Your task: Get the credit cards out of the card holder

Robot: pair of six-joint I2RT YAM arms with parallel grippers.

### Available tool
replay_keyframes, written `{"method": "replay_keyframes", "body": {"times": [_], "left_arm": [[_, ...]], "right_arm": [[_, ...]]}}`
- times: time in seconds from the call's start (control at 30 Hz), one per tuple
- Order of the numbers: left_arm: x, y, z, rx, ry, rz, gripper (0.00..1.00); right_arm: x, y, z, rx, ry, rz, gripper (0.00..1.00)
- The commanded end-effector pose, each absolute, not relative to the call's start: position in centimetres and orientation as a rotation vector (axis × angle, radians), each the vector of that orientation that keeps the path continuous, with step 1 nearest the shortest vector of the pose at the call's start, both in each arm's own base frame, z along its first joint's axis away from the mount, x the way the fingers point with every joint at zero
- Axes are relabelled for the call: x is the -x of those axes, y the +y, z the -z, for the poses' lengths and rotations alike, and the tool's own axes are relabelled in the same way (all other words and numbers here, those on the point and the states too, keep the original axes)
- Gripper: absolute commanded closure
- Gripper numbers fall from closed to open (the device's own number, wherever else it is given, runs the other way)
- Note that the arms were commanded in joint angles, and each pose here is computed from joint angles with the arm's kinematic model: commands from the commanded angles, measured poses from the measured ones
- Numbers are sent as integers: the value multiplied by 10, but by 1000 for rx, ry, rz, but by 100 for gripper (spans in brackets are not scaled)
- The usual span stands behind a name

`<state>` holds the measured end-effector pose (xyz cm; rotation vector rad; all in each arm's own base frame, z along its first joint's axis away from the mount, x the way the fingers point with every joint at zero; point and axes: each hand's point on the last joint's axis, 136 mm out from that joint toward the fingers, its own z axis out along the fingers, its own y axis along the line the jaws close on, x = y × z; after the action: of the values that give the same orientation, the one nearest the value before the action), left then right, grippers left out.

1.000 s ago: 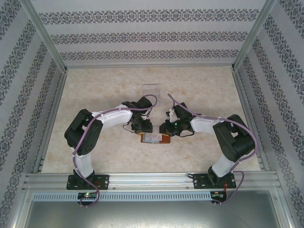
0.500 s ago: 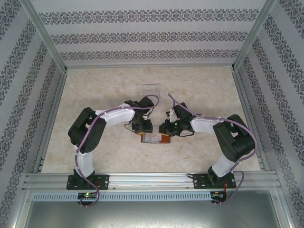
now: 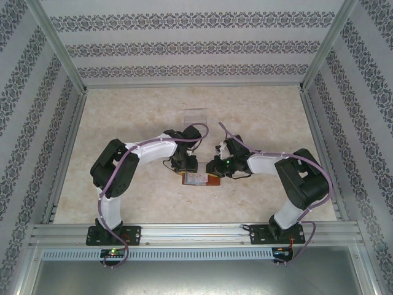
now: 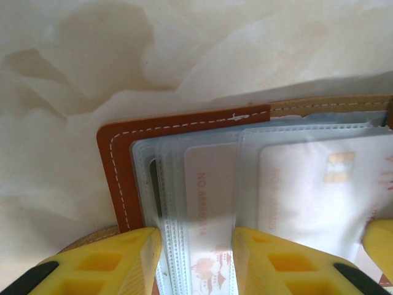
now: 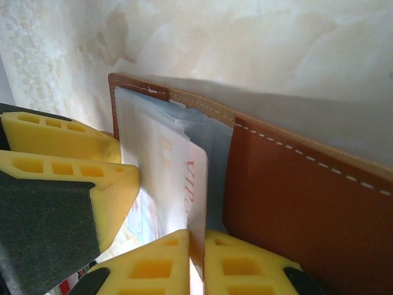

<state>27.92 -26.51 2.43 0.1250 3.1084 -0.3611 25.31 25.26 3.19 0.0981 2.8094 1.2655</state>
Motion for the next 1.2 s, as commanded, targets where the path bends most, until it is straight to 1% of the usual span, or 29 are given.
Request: {"method": "replay_keyframes", "body": {"times": [0.0, 0.47, 0.77, 1.17], "left_arm": [[-261, -228, 7, -131, 3216, 63, 62], [-260, -231, 4, -126, 3221, 86, 62], [-264, -237, -6, -123, 3198, 133, 62], [-274, -264, -35, -85, 3115, 377, 62]], "right_arm": [[-250, 244, -29, -127, 2813, -1244, 88], [-247, 221, -22, -188, 2841, -1161, 92], [-247, 207, -34, -192, 2819, -1150, 96], [-257, 208, -67, -131, 2717, -1209, 98]]}}
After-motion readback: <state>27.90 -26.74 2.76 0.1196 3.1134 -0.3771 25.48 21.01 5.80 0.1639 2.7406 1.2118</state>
